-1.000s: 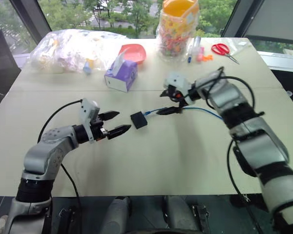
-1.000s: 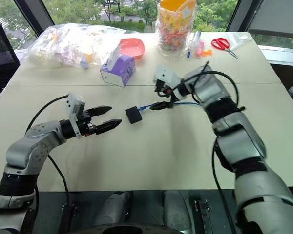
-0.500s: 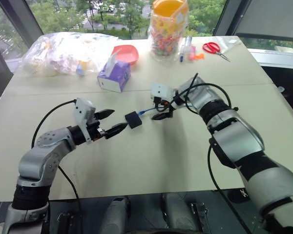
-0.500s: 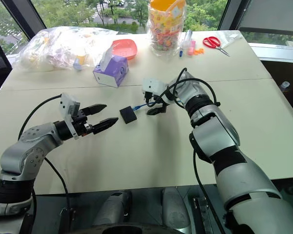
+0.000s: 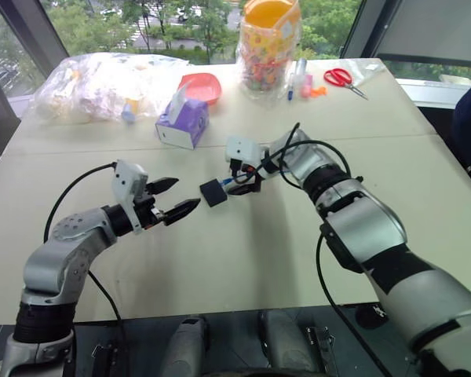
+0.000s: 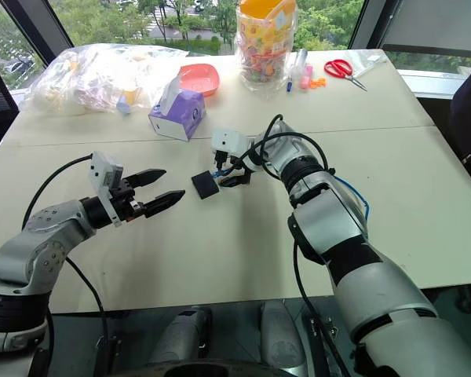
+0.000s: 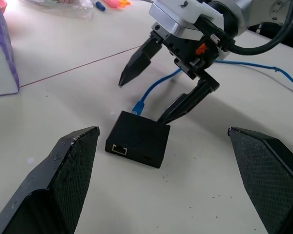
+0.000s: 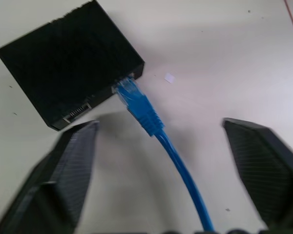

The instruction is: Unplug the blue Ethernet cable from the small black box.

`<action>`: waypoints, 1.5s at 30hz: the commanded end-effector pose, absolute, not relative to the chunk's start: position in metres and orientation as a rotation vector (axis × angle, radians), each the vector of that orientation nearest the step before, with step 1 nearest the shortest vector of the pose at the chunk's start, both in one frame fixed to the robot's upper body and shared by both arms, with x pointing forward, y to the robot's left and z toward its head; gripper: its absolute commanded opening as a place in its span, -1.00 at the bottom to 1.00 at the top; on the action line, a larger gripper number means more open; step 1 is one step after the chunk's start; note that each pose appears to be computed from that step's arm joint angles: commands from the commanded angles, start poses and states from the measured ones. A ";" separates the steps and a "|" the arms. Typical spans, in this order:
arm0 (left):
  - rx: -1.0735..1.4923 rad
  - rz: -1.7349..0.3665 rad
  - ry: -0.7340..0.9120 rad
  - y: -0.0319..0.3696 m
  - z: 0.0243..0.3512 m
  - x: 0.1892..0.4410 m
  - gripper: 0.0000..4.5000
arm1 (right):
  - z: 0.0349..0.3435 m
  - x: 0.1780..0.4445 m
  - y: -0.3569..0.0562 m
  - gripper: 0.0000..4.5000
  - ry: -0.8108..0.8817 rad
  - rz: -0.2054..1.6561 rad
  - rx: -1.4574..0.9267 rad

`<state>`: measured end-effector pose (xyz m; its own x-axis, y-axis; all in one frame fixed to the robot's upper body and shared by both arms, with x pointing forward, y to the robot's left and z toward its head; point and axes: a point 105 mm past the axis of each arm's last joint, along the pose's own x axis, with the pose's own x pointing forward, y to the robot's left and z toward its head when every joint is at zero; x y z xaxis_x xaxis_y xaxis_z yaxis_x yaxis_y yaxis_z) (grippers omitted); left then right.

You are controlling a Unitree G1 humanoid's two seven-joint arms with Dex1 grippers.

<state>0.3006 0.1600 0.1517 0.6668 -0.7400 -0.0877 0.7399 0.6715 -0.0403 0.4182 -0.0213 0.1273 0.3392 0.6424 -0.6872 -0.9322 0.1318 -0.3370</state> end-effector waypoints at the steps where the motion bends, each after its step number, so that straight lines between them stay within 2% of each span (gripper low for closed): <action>1: 0.027 -0.825 0.045 0.162 0.166 0.298 1.00 | 0.127 0.416 -0.009 -0.03 0.410 1.212 -0.862; 5: 0.023 -0.815 0.045 0.164 0.166 0.298 1.00 | 0.124 0.411 -0.003 -0.94 0.417 1.243 -0.864; 6: 0.022 -0.813 0.047 0.164 0.165 0.298 1.00 | 0.125 0.411 -0.002 -0.97 0.418 1.249 -0.859; 9: 0.010 -0.813 0.054 0.165 0.164 0.298 1.00 | 0.128 0.410 -0.006 -0.97 0.416 1.263 -0.856; 12: -0.010 -0.839 0.091 0.164 0.162 0.300 1.00 | 0.159 0.420 -0.017 -0.97 0.197 1.207 -0.870; 16: -0.041 -0.901 0.133 0.158 0.162 0.300 1.00 | 0.178 0.411 -0.036 -0.97 -0.011 1.158 -0.986; 19: -0.071 -0.977 0.161 0.149 0.167 0.301 1.00 | 0.189 0.388 -0.053 -0.97 -0.202 1.072 -1.157; 23: -0.116 -1.069 0.194 0.140 0.176 0.307 1.00 | 0.204 0.360 -0.065 -0.97 -0.350 0.952 -1.233; 30: -0.137 -1.194 0.207 0.125 0.188 0.317 1.00 | 0.234 0.317 -0.047 -0.97 -0.596 0.879 -1.141; 36: -0.172 -1.248 0.189 0.118 0.202 0.320 1.00 | 0.231 0.305 -0.043 -0.97 -0.637 0.889 -1.194; 43: -0.203 -1.281 0.168 0.115 0.214 0.316 1.00 | 0.225 0.307 -0.043 -0.97 -0.622 0.923 -1.242; 45: -0.197 -1.281 0.167 0.114 0.213 0.315 0.76 | 0.224 0.307 -0.043 -1.00 -0.614 0.937 -1.242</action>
<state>0.3190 0.1137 0.2000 0.2851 -0.9573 -0.0471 0.9161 0.2866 -0.2803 0.3111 -0.0463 0.2139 0.5270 0.8422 -0.1136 -0.2900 0.0526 -0.9556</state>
